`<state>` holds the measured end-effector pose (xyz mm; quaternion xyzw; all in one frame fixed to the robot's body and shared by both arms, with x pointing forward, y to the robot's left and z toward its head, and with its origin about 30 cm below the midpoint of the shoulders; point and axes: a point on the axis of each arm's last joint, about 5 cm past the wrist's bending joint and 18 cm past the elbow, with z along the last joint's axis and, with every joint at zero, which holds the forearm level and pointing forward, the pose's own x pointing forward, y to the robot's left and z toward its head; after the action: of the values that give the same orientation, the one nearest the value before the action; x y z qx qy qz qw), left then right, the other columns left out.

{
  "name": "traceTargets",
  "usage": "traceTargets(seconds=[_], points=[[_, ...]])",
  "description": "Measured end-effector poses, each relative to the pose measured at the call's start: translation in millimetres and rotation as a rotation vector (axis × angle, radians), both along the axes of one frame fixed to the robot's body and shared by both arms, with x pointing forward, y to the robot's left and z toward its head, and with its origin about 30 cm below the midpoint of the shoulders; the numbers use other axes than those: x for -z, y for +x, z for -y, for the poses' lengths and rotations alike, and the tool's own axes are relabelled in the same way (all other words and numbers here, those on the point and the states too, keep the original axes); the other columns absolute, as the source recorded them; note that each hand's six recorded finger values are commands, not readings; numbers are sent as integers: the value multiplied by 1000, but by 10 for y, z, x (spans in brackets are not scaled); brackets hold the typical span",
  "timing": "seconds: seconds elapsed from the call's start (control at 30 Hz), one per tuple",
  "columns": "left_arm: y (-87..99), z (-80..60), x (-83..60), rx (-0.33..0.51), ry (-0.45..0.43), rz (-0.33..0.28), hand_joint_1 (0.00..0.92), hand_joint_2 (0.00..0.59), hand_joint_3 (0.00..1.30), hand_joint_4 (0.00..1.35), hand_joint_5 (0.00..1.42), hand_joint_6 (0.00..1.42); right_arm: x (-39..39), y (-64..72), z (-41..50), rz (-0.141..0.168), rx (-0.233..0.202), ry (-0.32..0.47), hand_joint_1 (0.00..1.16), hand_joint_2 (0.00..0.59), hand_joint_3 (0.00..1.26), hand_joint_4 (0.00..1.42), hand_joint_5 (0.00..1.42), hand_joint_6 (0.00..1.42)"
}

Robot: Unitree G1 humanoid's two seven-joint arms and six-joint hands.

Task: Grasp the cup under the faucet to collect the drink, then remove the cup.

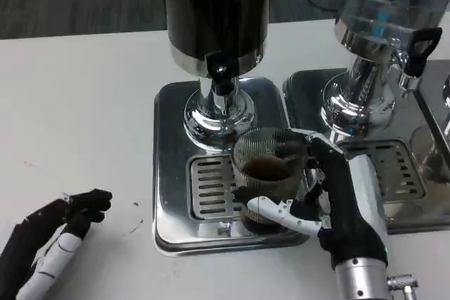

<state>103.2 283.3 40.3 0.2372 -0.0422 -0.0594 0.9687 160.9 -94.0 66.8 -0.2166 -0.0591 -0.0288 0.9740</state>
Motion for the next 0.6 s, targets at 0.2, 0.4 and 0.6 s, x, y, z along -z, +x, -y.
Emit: traceTargets(seconds=[0.2, 0.4, 0.6], points=[[10, 24, -5, 38, 60, -12, 0, 161, 146, 7, 197, 175, -48, -87, 80, 22, 24, -1, 944, 174, 489, 610, 788, 1177], [41, 32, -101, 106, 205, 15, 0, 143, 1, 0, 6, 4, -49, -210, 134, 15, 27, -9, 950, 176, 496, 618, 798, 1177], [24, 24, -189, 159, 384, 4, 0, 113, 0, 0, 0, 0, -51, -293, 126, 8, 21, -1, 953, 176, 497, 621, 799, 1188]])
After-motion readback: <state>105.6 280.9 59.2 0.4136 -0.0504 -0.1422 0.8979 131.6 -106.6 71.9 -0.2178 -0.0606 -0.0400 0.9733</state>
